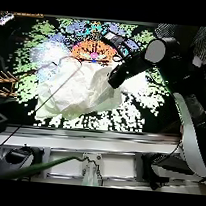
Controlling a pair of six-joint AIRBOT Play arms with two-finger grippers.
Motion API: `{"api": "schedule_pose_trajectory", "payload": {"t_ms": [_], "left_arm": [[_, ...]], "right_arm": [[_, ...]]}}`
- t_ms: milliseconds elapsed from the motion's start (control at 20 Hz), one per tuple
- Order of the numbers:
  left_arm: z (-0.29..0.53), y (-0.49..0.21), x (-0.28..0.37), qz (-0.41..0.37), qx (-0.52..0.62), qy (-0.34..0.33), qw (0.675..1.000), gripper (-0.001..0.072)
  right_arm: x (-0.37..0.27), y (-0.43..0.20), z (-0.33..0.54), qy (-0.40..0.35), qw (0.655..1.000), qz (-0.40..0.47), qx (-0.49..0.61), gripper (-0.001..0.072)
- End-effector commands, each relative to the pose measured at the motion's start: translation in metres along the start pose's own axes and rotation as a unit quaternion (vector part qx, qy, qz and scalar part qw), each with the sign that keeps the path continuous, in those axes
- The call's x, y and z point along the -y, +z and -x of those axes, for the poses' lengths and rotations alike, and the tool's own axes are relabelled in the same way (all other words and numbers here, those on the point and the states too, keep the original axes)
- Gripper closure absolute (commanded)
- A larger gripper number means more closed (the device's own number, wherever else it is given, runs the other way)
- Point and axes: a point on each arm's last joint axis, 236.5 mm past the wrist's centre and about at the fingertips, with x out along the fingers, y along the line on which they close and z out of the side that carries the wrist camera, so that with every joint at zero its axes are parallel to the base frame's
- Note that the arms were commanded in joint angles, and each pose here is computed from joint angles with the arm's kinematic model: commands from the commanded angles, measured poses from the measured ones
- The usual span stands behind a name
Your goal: Fold the clothes and pants, and hang the long-sleeved shirts on hangers.
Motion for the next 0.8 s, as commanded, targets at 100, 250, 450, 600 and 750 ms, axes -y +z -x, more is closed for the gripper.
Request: {"api": "schedule_pose_trajectory", "payload": {"t_ms": [100, 250, 450, 600, 750], "left_arm": [[-0.041, 0.028, 0.019, -0.076, -0.003, -0.086, 0.993, 0.0696], [-0.071, 0.030, 0.023, -0.087, -0.037, -0.123, 0.988, 0.0696], [-0.107, 0.030, 0.038, -0.122, -0.076, -0.167, 0.975, 0.0696], [-0.138, 0.049, 0.034, -0.117, -0.062, -0.161, 0.978, 0.0696], [-0.161, 0.069, 0.030, -0.139, -0.028, -0.157, 0.977, 0.0698]], "right_arm": [[-0.011, -0.017, 0.009, 0.015, 0.999, 0.001, -0.031, 0.0686], [-0.012, -0.019, 0.009, 0.017, 0.999, 0.000, -0.035, 0.0686], [-0.012, -0.019, 0.009, 0.016, 0.999, 0.000, -0.035, 0.0686], [-0.016, -0.024, 0.010, 0.024, 0.999, -0.007, -0.047, 0.0686], [-0.024, -0.037, 0.012, 0.041, 0.996, -0.016, -0.073, 0.0685]]}}
